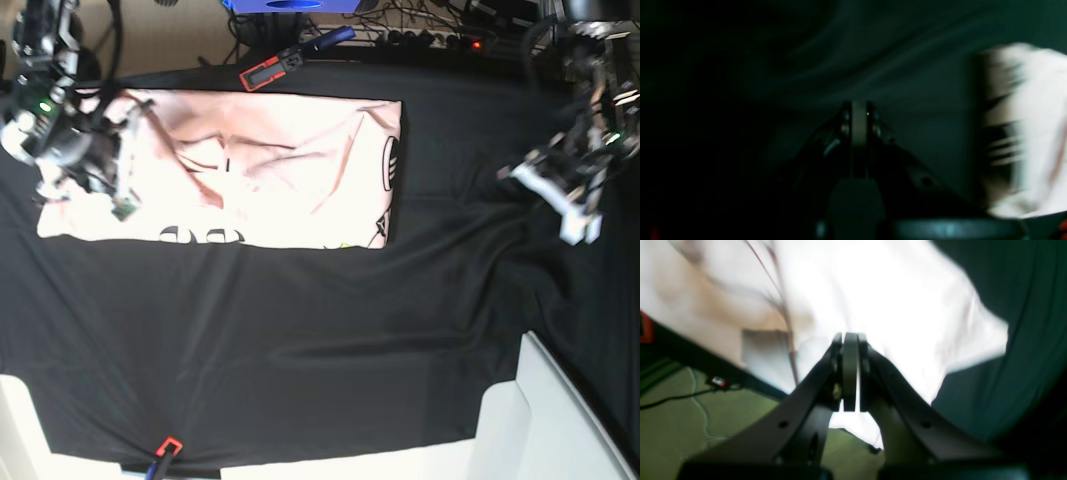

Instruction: Fold the T-shirt properly

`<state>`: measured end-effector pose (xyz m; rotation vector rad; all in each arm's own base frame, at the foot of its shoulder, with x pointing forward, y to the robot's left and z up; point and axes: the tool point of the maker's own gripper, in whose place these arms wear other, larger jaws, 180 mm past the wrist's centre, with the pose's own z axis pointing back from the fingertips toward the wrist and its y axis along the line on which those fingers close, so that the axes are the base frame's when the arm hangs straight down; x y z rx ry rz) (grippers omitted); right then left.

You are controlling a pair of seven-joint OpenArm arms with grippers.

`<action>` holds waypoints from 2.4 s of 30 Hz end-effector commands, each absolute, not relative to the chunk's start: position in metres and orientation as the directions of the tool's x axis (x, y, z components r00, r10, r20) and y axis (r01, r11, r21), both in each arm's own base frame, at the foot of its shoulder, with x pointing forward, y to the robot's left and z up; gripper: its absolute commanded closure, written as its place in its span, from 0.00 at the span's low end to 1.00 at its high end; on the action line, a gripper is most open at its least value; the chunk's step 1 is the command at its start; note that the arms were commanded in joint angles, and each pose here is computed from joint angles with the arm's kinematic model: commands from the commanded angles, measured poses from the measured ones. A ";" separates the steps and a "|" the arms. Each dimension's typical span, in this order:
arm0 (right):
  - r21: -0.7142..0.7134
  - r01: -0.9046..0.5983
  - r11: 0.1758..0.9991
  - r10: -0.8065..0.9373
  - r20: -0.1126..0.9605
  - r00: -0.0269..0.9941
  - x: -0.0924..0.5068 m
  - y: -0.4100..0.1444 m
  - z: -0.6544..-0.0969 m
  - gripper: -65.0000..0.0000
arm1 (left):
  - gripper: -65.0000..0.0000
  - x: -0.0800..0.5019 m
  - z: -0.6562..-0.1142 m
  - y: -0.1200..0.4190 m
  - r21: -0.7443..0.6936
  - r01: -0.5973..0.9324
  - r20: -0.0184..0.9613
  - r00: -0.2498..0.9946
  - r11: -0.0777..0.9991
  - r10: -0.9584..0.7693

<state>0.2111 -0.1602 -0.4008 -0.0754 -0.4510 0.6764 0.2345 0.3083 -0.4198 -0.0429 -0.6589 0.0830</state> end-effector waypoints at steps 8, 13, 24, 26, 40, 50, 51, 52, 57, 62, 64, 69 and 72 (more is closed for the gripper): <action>-0.243 -0.765 0.596 0.772 0.433 0.465 0.245 -0.076 -0.378 0.78 | 1.00 0.189 -0.412 0.370 0.038 -0.146 0.570 0.816 0.988 0.099; -0.225 -0.865 0.449 0.834 0.453 0.316 0.232 -0.020 -0.378 0.48 | 1.00 0.178 -0.414 0.376 0.044 -0.165 0.558 0.822 0.985 0.113; -0.121 -0.936 0.329 0.878 0.403 0.257 0.243 0.039 -0.416 0.34 | 1.00 0.175 -0.416 0.374 0.040 -0.168 0.552 0.825 0.985 0.118; -0.111 -0.937 0.330 0.879 0.399 0.262 0.249 0.044 -0.419 0.34 | 1.00 0.175 -0.416 0.374 0.040 -0.166 0.552 0.826 0.985 0.117; -0.031 -0.939 0.342 0.880 0.360 0.308 0.266 0.049 -0.450 0.34 | 1.00 0.166 -0.420 0.374 0.044 -0.166 0.534 0.837 0.985 0.117; -0.028 -0.938 0.344 0.881 0.355 0.313 0.269 0.047 -0.452 0.78 | 1.00 0.167 -0.419 0.374 0.044 -0.166 0.537 0.836 0.985 0.117; -0.027 -0.939 0.344 0.882 0.352 0.314 0.268 0.047 -0.452 0.88 | 1.00 0.168 -0.419 0.374 0.043 -0.166 0.538 0.835 0.985 0.117; -0.025 -0.939 0.344 0.886 0.340 0.316 0.266 0.045 -0.453 0.94 | 1.00 0.168 -0.419 0.374 0.043 -0.166 0.538 0.835 0.985 0.117; -0.055 -0.938 0.342 0.894 0.328 0.307 0.265 0.040 -0.444 0.98 | 1.00 0.168 -0.419 0.374 0.043 -0.166 0.538 0.835 0.985 0.117; -0.093 -0.936 0.341 0.900 0.319 0.296 0.258 0.031 -0.433 0.99 | 1.00 0.169 -0.419 0.374 0.042 -0.167 0.540 0.833 0.985 0.118; -0.093 -0.931 0.352 0.895 0.326 0.305 0.253 0.028 -0.431 0.99 | 1.00 0.169 -0.419 0.374 0.042 -0.167 0.540 0.833 0.985 0.118; -0.059 -0.891 0.450 0.853 0.322 0.410 0.241 0.005 -0.435 0.99 | 1.00 0.170 -0.418 0.375 0.044 -0.165 0.541 0.833 0.985 0.116; -0.058 -0.883 0.466 0.851 0.304 0.429 0.228 -0.011 -0.439 0.99 | 1.00 0.171 -0.417 0.375 0.047 -0.164 0.542 0.833 0.985 0.113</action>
